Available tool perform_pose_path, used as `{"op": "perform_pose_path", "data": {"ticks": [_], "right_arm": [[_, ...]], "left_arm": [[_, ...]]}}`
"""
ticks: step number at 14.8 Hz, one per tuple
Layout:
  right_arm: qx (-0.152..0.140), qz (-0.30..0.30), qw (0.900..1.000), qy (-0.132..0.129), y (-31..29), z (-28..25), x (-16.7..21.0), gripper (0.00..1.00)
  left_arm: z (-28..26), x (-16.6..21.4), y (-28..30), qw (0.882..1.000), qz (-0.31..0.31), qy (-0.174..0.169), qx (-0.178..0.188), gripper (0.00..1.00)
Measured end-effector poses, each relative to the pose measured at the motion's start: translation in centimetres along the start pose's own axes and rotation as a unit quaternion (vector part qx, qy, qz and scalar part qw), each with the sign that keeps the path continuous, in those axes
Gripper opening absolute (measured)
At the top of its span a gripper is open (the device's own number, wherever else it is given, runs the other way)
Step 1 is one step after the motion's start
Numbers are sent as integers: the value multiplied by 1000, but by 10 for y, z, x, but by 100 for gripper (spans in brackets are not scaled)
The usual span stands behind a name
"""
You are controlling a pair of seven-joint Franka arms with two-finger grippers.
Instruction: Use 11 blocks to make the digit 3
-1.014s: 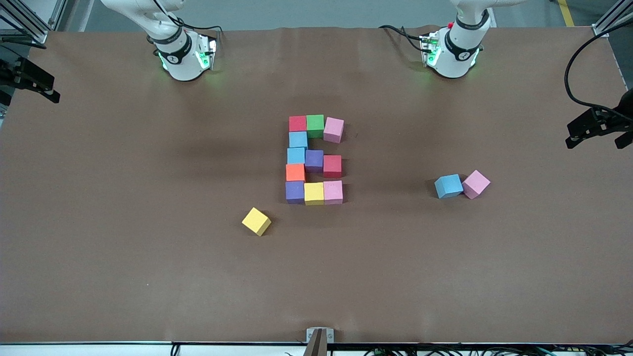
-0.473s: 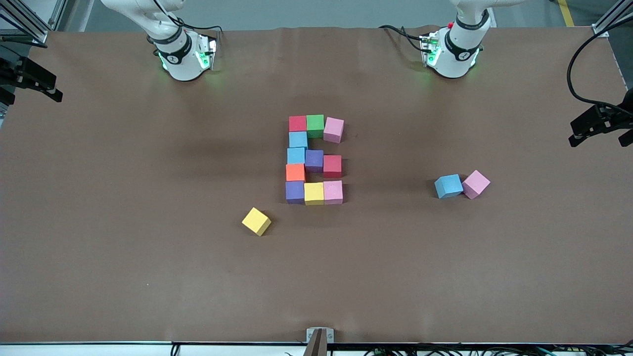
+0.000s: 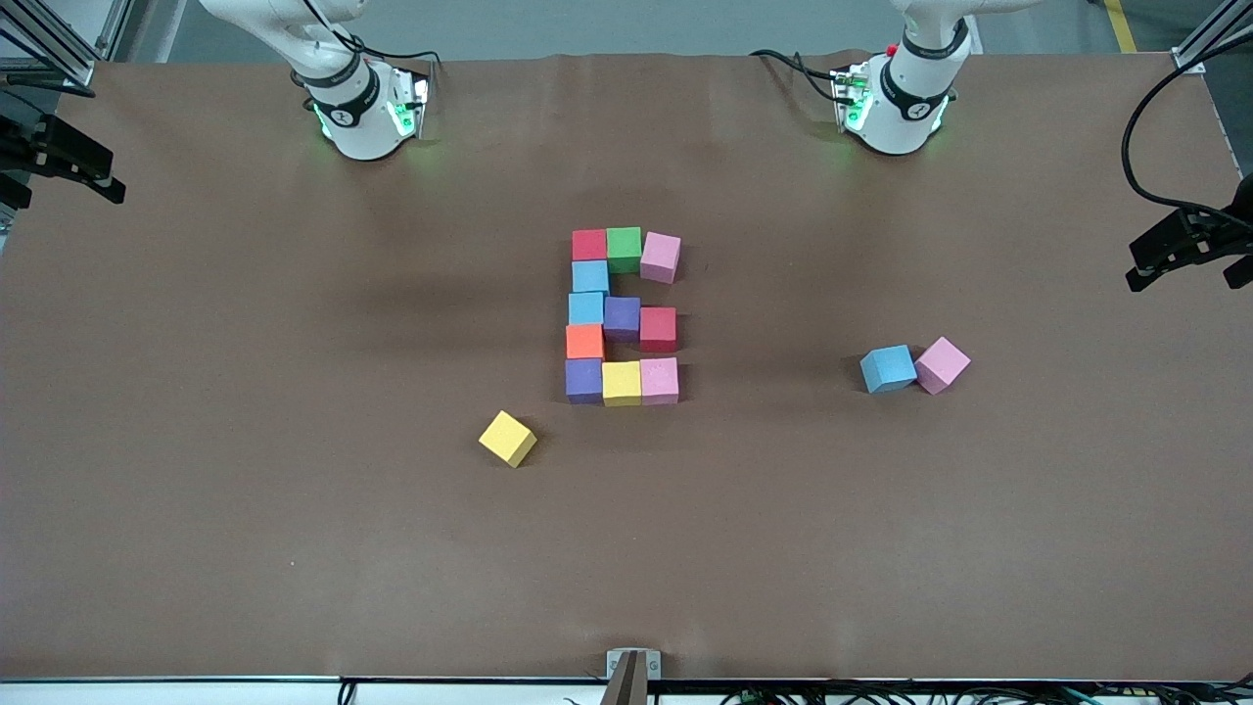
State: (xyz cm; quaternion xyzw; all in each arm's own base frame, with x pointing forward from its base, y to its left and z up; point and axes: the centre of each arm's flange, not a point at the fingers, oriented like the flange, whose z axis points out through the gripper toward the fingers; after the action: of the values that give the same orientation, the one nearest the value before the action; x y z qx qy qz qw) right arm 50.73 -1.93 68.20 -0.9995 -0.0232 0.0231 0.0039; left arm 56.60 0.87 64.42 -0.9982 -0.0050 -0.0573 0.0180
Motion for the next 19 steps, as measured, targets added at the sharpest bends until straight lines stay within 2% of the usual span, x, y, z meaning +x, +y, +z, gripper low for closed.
{"op": "perform_pose_path", "data": {"ticks": [19], "right_arm": [[0,0,1000,0,0,0,0,100]], "left_arm": [[-1,0,-9,1000,-9,2,1,100]]}}
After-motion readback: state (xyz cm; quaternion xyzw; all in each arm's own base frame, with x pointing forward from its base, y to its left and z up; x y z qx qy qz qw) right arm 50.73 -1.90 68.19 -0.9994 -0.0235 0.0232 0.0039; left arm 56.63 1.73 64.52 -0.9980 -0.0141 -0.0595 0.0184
